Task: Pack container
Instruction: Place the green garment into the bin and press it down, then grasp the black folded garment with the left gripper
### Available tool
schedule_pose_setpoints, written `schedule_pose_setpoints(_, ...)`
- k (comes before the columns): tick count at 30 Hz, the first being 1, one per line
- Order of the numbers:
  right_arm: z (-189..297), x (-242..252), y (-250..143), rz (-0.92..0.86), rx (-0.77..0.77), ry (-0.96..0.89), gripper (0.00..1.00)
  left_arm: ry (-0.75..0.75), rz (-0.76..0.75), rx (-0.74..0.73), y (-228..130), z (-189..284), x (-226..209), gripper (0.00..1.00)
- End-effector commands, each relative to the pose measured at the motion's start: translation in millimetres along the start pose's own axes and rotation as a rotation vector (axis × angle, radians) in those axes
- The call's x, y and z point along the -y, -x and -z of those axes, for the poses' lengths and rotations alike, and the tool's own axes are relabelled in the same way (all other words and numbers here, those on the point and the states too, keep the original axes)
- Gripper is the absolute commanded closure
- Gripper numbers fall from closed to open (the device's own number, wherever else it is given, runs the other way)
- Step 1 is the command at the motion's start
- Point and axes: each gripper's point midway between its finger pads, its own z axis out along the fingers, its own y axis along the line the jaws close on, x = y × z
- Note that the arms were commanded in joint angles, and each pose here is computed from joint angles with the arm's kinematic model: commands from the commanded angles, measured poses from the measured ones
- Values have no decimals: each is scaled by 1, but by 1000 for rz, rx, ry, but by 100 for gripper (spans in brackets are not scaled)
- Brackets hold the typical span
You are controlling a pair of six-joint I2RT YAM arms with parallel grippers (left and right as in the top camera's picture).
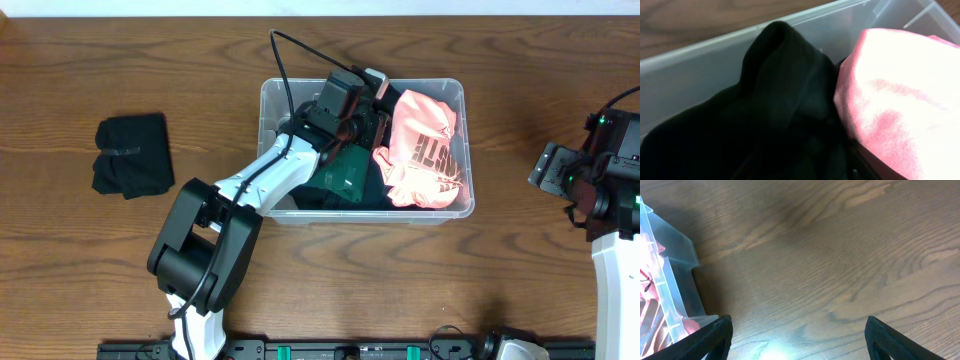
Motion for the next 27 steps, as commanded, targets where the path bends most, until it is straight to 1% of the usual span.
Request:
schedule_pose_setpoints(1,4,2,3,-22,11,1,17,46,74,-123,-44,-13,-12,46)
schedule_pose_setpoints(3,4,2,3,-22,10,1,17,44,72,-114,-40,-10,-11,46)
schedule_pose_setpoints(5,4,2,3,-22,10,1,17,37,64,-82,-29,-4,-6,45)
schedule_pose_setpoints(6,4,2,3,-22,10,1,17,34,52,-52,-19,1,-4,41)
schedule_pose_setpoints(8,4,2,3,-22,10,1,17,42,8,23,6,17,1,37)
schedule_pose_setpoints(10,4,2,3,-22,10,1,17,87,-28,109,34,41,1,33)
schedule_pose_setpoints(13,4,2,3,-22,10,0,17,164,-79,232,73,86,1,21)
schedule_pose_setpoints(15,4,2,3,-15,11,1,17,196,-78,300,93,120,0,3)
schedule_pose_setpoints(17,4,2,3,-14,11,1,17,227,-61,334,104,155,-7,2)
schedule_pose_setpoints(18,4,2,3,-14,11,0,17,246,-44,337,105,171,-14,2)
schedule_pose_setpoints(21,4,2,3,-14,11,0,17,345,47,302,92,217,-57,2)
schedule_pose_setpoints(23,4,2,3,-11,11,1,17,439,199,275,75,246,-100,2)
schedule_pose_setpoints(25,4,2,3,-9,11,1,17,551,407,243,46,276,-155,2)
schedule_pose_setpoints(27,4,2,3,-7,11,1,17,650,567,210,16,301,-200,2)
